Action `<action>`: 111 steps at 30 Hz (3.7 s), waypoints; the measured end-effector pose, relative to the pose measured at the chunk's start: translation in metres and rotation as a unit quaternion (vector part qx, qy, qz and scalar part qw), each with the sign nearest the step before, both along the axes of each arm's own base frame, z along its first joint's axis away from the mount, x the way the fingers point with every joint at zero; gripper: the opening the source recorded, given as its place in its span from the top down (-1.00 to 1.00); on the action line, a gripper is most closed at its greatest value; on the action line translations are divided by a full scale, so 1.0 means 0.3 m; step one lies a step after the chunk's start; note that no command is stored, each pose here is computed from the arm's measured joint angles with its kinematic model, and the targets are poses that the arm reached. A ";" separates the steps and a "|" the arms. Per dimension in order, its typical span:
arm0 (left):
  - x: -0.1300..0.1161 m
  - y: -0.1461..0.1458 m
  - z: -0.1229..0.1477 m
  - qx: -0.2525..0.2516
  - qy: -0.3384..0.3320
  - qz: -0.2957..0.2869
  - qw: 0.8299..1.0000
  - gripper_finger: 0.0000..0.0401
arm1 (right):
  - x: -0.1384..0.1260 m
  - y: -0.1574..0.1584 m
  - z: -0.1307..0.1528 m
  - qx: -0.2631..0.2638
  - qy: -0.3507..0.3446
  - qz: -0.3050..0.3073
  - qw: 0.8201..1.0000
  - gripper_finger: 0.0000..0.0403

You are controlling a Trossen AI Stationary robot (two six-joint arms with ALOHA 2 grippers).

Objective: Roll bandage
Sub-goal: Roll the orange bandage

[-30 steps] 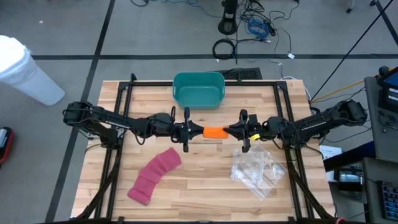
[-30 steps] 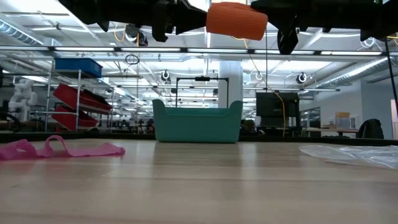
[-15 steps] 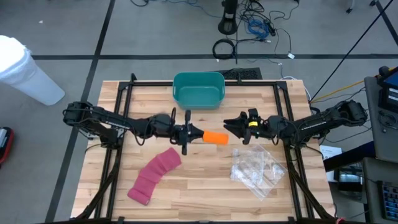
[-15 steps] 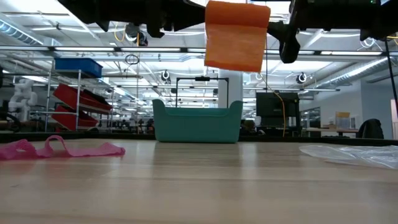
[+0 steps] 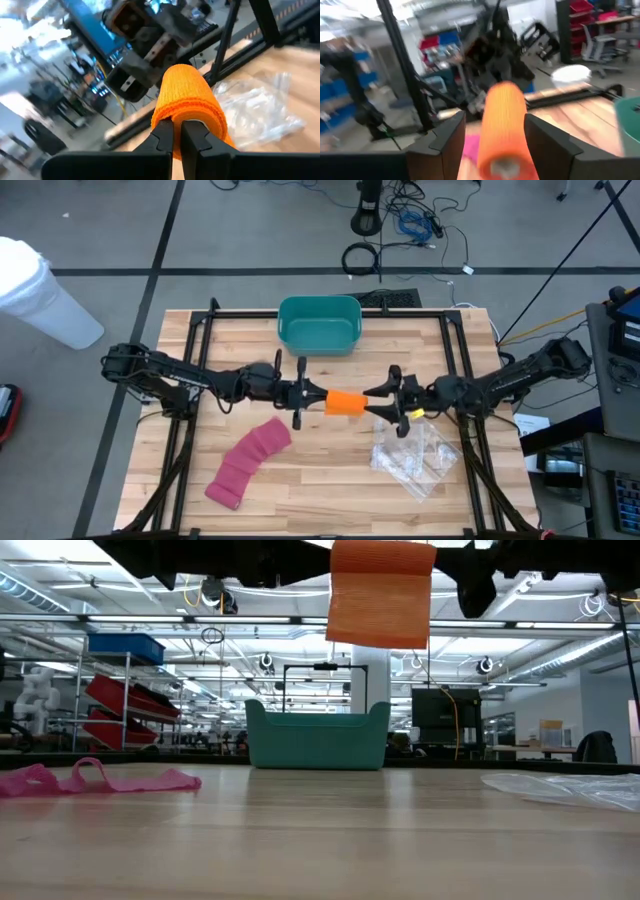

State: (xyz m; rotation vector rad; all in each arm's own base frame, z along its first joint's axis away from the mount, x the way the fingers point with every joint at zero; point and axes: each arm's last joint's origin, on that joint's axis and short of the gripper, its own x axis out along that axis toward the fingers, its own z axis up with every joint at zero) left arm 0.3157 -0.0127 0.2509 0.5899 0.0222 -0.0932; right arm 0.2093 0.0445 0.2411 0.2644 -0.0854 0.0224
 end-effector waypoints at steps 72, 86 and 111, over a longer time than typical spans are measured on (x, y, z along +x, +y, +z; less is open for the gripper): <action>0.096 0.065 -0.595 -0.123 0.125 0.100 0.979 0.20 | 0.162 -0.015 -0.412 -0.030 0.224 -0.142 0.964 0.09; 0.095 0.056 -0.596 -0.122 0.129 0.098 0.979 0.21 | 0.163 -0.022 -0.411 -0.026 0.222 -0.145 0.964 0.09; 0.092 0.132 -0.594 -0.146 0.127 0.090 0.977 0.55 | 0.166 -0.043 -0.410 -0.023 0.221 -0.156 0.962 0.09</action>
